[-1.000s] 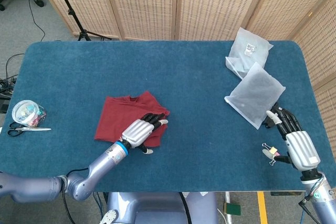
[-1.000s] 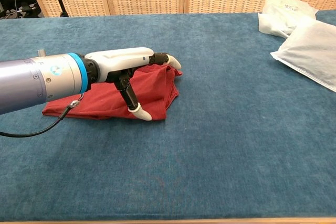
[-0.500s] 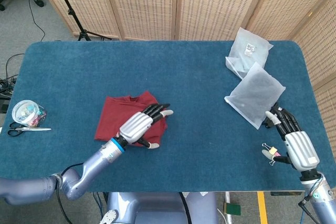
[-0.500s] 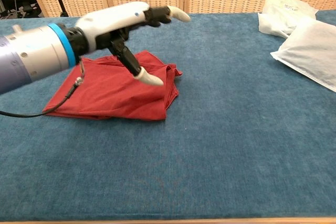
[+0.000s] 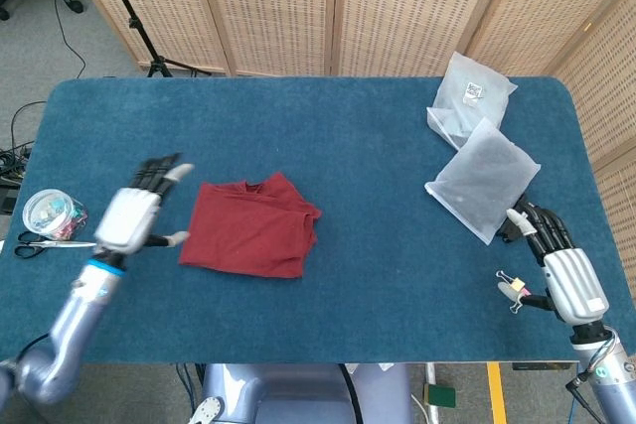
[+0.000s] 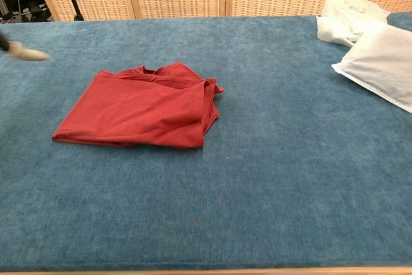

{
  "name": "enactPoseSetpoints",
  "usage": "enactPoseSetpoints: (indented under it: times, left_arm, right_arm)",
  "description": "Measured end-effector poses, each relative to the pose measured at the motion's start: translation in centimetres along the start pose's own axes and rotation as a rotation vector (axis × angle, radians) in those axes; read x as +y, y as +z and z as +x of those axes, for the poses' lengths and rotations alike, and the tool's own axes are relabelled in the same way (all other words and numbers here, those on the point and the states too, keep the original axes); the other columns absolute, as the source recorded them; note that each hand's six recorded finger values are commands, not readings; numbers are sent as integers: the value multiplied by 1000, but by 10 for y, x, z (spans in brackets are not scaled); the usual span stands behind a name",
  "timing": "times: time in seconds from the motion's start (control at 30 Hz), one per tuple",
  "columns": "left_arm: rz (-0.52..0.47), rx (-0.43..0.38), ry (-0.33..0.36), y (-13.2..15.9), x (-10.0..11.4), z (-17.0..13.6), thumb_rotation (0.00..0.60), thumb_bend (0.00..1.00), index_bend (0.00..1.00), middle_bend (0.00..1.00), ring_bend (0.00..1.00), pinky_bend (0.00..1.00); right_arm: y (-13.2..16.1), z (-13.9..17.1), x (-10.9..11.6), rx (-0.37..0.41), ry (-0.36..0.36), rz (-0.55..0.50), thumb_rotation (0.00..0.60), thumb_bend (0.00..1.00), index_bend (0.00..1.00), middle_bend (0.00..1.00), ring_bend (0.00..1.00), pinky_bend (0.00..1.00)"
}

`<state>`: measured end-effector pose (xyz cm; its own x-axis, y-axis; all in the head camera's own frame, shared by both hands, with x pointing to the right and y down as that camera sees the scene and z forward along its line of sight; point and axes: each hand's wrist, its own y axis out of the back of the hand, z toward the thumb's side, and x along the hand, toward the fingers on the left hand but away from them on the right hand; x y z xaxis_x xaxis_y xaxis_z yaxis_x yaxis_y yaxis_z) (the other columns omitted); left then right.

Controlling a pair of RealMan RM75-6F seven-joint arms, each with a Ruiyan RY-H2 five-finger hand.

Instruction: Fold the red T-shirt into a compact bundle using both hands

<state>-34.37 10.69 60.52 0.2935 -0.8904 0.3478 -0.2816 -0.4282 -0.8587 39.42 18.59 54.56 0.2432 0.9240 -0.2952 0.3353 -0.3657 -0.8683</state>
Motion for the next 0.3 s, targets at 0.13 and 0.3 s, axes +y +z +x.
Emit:
enactPoseSetpoints:
  times: [0.13,0.3]
  left_arm:
    - [38,147,42,-47,22,-45,600,0,0,0,0,0]
    - [62,276,111,-75,43,-90,600,0,0,0,0,0]
  right_arm:
    - [0,0,5,-1,-46,42,600,0,0,0,0,0]
    - [-2,2,12,-30,-129,92,600,0,0,0,0,0]
